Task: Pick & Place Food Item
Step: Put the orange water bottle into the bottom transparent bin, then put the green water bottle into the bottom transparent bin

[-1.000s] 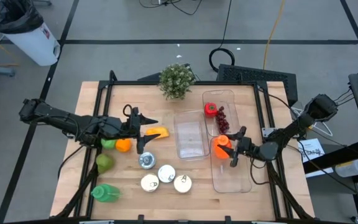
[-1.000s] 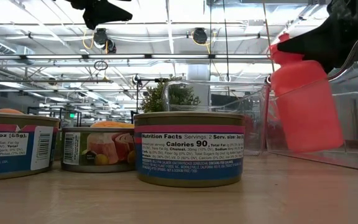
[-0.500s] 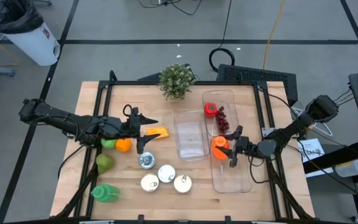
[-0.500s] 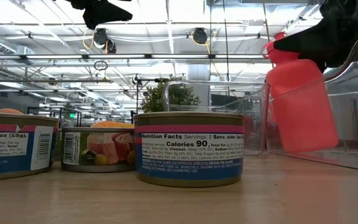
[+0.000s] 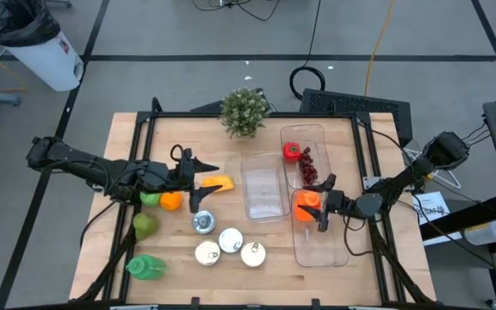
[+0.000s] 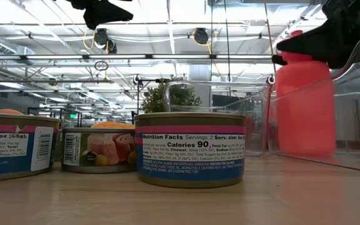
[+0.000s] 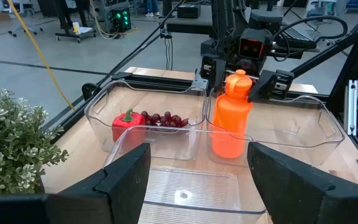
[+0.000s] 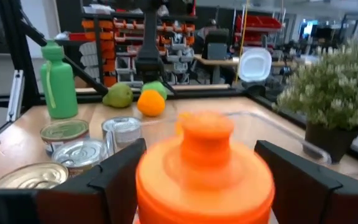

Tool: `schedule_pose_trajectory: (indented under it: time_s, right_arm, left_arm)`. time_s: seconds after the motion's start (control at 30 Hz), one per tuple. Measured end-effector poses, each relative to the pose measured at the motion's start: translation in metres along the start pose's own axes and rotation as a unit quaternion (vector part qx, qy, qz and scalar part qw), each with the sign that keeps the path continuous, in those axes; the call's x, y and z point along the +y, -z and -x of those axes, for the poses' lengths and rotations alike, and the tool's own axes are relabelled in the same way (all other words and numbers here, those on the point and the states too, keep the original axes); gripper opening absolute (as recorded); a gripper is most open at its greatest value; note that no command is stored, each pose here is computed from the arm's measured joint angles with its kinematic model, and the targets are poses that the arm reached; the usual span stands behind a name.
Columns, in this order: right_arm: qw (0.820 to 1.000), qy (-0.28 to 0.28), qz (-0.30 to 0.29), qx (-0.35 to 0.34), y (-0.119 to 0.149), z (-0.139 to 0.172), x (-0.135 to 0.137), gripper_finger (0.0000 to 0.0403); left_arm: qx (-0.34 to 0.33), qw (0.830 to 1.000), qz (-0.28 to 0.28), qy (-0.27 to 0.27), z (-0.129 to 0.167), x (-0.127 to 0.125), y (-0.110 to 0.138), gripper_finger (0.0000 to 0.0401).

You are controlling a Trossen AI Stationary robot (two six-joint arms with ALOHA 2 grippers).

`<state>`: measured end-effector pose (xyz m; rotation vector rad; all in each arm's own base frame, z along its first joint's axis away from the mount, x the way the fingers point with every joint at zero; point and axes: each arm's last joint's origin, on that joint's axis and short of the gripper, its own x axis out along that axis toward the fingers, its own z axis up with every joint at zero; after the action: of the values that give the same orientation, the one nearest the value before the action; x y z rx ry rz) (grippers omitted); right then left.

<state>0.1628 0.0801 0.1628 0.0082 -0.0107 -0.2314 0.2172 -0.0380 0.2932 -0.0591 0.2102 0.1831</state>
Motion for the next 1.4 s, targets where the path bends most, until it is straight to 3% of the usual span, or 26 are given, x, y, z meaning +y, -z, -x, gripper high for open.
schedule_pose_trajectory:
  time_s: [0.5,0.83,1.03,1.27,1.4]
  right_arm:
    - [0.998,-0.028,0.018,-0.06,-0.02,0.013,0.006,0.0276]
    - [0.994,-0.005,0.029,-0.105,-0.05,0.042,0.002,0.0276]
    - [0.993,-0.009,0.043,-0.113,-0.062,0.061,0.0,0.0272]
    - [0.994,-0.001,0.033,-0.1,-0.066,0.07,-0.002,0.0265]
    - [0.994,-0.005,0.042,-0.098,-0.064,0.07,-0.001,0.0265]
  left_arm:
    - [0.0,1.0,0.0,0.0,0.0,0.0,0.0,0.0278]
    - [0.001,1.0,0.002,0.0,0.0,0.0,0.0,0.0278]
    - [0.005,0.999,0.04,-0.001,-0.005,-0.002,0.002,0.0278]
    - [0.079,0.995,0.051,-0.012,-0.024,-0.007,0.026,0.0278]
    - [0.13,0.986,0.098,0.044,-0.03,-0.013,0.032,0.0278]
